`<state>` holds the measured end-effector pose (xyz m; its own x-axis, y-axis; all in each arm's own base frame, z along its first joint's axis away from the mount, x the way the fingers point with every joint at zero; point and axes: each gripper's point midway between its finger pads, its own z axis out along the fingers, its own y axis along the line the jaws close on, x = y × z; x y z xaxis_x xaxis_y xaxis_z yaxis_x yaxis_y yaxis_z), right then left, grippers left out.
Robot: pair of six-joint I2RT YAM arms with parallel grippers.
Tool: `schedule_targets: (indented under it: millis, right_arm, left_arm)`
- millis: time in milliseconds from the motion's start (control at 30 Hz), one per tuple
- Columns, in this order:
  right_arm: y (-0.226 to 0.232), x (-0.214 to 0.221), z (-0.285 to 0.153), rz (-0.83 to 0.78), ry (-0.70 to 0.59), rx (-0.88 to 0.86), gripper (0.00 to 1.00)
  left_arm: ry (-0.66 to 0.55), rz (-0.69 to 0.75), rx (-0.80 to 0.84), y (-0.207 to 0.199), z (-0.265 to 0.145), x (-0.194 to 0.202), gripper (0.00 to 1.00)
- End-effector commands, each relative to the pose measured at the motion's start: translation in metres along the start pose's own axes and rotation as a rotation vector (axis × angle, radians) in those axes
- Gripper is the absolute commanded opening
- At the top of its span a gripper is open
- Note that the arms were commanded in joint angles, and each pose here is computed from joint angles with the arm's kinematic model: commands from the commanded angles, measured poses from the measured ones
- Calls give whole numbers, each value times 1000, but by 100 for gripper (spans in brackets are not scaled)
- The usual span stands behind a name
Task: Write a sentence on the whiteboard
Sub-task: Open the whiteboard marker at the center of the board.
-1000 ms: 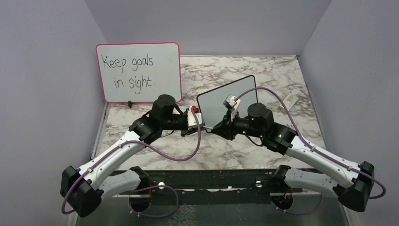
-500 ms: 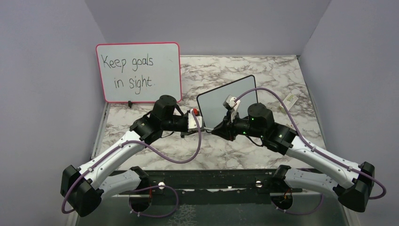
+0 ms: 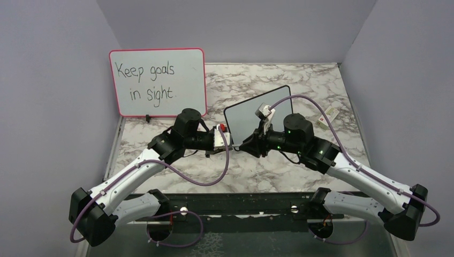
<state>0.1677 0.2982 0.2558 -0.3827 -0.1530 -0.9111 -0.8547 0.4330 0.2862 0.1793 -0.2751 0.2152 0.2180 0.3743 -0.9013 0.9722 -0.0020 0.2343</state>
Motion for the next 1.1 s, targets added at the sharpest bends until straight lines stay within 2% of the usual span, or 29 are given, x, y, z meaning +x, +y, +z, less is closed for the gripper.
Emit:
schedule_targets:
  millis: [0, 433, 567, 867, 1067]
  right_arm:
    - [3, -3, 0, 34, 12, -5, 34]
    - [-5, 6, 5, 41, 86, 32, 33]
    - [-6, 4, 2, 34, 107, 50, 34]
    - [-7, 1, 0, 44, 115, 60, 46]
    - [-2, 3, 6, 66, 109, 21, 46]
  left_arm:
    - [-9, 22, -23, 8, -2, -9, 0]
    - [6, 29, -21, 5, -10, -16, 0]
    - [45, 39, -38, 5, -13, -16, 0]
    - [159, 84, -56, 0, -19, -13, 0]
    - [174, 103, -50, -2, -20, -18, 0]
